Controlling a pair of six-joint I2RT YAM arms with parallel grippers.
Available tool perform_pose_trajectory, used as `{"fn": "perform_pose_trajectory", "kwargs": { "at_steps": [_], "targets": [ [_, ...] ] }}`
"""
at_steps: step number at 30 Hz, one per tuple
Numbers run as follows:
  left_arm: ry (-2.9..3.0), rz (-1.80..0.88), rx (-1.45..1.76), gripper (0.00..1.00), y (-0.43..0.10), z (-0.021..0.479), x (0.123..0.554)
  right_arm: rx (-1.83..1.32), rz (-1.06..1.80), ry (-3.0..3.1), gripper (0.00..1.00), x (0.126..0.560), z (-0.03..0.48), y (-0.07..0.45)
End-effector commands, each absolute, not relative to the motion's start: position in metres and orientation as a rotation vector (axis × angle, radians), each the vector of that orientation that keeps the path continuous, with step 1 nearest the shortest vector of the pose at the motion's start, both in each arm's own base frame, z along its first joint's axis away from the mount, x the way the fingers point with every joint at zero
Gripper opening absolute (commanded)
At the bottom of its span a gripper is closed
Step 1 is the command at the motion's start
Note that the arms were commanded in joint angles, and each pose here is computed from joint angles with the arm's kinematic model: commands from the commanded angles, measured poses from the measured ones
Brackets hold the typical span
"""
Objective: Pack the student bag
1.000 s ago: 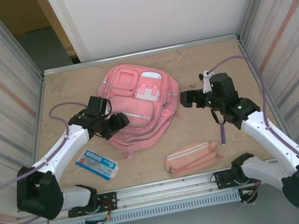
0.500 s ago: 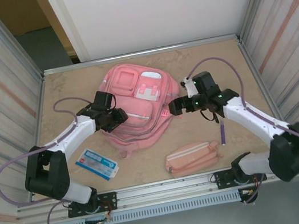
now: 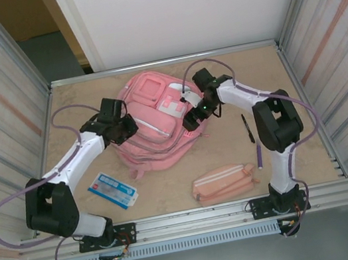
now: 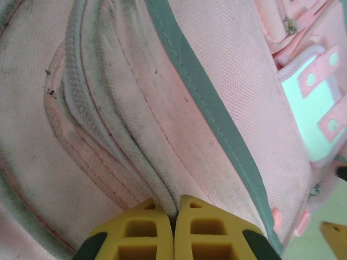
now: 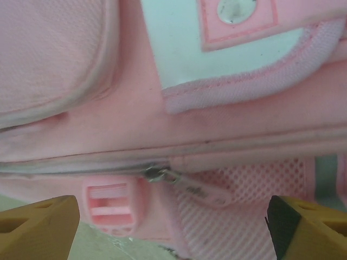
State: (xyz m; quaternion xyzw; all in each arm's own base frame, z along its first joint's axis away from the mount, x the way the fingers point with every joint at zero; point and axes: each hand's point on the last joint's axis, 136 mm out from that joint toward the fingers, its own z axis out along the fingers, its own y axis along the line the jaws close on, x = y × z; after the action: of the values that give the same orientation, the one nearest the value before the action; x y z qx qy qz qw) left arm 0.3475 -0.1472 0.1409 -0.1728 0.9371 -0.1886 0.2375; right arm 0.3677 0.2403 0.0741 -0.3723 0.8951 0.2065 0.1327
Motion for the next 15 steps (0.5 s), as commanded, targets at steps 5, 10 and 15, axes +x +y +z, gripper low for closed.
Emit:
{"fn": "perform_pose_trajectory", "kwargs": {
  "at_steps": [5, 10, 15],
  "targets": [
    [2.474, -0.804, -0.432, 0.00, -0.167, 0.200, 0.347, -1.289, 0.722, 2.632, 0.82, 0.357, 0.057, 0.243],
    [2.455, -0.854, -0.453, 0.00, -0.170, 0.209, 0.352, -1.327, 0.855, 2.572, 0.59, 0.347, 0.067, 0.261],
    [2.467, -0.857, -0.497, 0.00, -0.168, 0.202, 0.356, -1.332, 0.850, 2.496, 0.30, 0.349, 0.088, 0.266]
  ]
}}
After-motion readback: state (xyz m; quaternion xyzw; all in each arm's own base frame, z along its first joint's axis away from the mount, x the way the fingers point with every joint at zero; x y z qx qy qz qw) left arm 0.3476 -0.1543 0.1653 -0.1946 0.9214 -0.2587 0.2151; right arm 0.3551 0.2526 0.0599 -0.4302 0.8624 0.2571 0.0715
